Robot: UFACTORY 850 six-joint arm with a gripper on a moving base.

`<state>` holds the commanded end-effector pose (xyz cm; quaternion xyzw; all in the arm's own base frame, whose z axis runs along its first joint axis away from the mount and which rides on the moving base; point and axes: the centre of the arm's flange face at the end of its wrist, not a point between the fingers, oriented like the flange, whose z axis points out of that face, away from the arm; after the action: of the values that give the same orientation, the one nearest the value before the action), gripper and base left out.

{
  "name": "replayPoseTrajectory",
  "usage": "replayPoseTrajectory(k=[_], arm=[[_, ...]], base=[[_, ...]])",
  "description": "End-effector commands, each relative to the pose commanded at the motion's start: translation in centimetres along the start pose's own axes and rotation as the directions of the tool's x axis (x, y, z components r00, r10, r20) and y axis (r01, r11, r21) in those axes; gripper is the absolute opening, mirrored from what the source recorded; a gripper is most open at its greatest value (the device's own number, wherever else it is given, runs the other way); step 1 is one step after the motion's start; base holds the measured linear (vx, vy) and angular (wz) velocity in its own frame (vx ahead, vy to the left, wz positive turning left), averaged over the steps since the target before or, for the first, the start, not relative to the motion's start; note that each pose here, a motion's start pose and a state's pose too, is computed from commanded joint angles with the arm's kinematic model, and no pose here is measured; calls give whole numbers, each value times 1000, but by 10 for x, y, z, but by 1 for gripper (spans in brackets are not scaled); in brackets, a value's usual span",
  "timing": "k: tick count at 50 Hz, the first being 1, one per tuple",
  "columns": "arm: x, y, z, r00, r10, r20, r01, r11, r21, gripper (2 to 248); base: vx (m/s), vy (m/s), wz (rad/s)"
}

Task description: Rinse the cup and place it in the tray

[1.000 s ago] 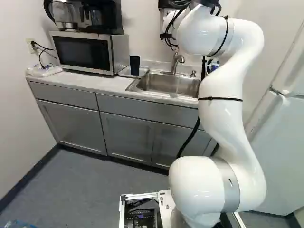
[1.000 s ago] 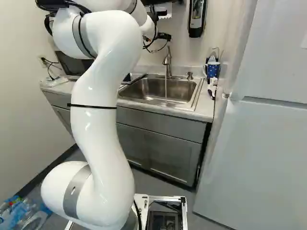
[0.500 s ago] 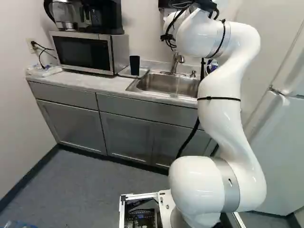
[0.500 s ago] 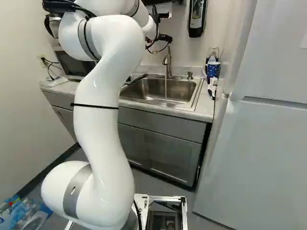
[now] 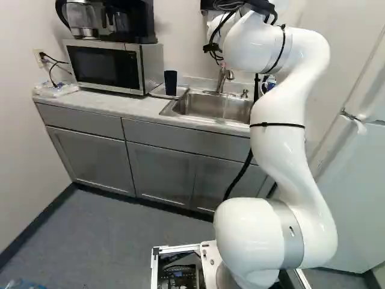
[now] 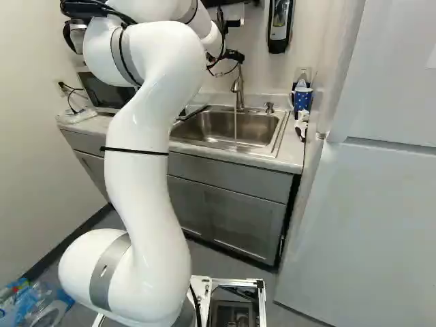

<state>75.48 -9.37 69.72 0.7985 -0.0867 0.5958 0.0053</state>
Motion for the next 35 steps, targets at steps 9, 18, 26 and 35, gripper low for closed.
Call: replayPoseTrajectory(k=[9,18,26,35], arm=[[-1,0,0,1000,9,16,-9,1000,1,247],[-3,0,0,999,18,37,-19,1000,3,247],[-5,-1,-1,998,26,53,-27,1000,4,247],[-7,-2,-6,997,35,71,-36,999,6,247]], base=[[0,0,0],[0,0,0],[0,0,0],[0,0,0]])
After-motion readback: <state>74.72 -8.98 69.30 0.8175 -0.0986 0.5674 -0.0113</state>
